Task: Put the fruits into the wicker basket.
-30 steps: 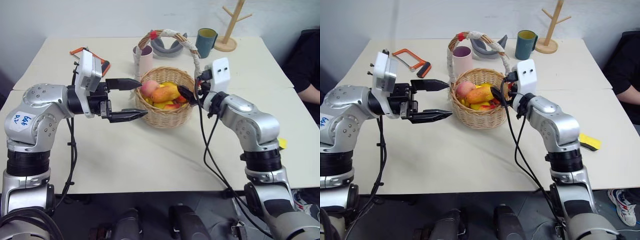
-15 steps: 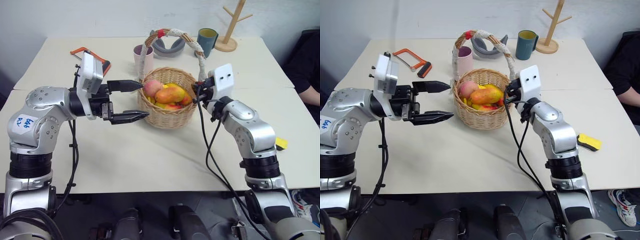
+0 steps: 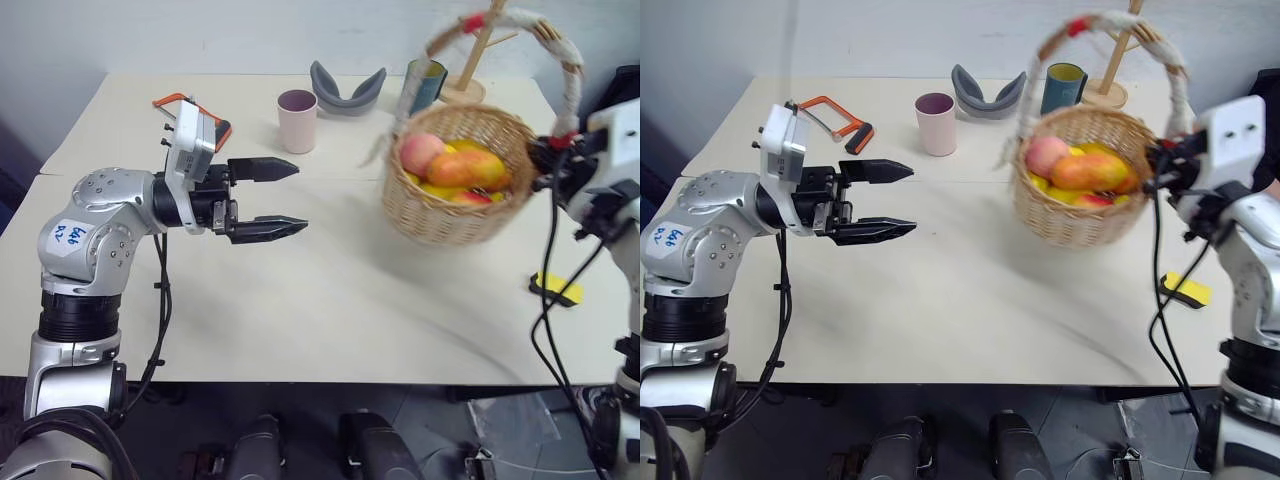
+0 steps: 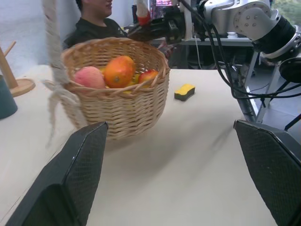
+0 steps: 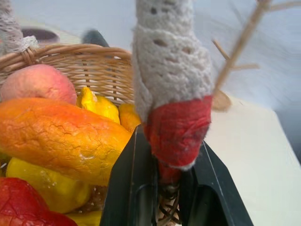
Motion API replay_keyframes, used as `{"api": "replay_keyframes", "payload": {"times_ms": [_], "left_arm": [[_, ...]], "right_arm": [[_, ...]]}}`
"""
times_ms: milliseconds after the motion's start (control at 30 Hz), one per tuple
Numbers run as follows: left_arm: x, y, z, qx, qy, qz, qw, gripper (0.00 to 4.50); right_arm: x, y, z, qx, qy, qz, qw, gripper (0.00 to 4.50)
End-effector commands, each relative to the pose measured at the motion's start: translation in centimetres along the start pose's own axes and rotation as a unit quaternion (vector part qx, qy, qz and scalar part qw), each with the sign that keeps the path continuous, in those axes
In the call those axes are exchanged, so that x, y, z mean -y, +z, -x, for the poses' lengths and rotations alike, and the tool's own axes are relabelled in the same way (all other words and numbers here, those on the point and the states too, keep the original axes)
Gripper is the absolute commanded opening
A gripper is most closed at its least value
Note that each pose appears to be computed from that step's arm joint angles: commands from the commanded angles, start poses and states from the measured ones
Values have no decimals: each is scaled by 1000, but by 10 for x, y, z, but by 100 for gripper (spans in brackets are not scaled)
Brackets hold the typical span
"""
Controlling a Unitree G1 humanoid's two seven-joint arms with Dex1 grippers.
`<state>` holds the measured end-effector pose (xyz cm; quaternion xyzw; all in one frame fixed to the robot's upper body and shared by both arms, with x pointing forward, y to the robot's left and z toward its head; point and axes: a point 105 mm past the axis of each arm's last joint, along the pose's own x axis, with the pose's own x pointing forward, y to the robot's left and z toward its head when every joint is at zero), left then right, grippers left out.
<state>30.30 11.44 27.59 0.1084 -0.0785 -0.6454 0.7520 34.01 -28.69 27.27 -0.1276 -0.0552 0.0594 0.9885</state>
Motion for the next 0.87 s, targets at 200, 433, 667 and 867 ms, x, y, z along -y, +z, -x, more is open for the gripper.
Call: {"api": "replay_keyframes", "payload": {"times_ms": [200, 433, 667, 867], "left_arm": [[-5, 12, -4, 19, -19, -22, 999, 450], [-7, 10, -5, 21, -29, -16, 999, 450], [-13, 7, 1, 18, -31, -15, 999, 450], [-18, 6, 5, 21, -34, -14, 999, 450]], "right_arm": [[57, -41, 22, -2, -103, -61, 993, 113], [58, -28, 67, -14, -47, -16, 999, 291], [65, 11, 146, -71, 56, 0, 996, 391], [74, 20, 199, -127, 100, -66, 985, 391]]}}
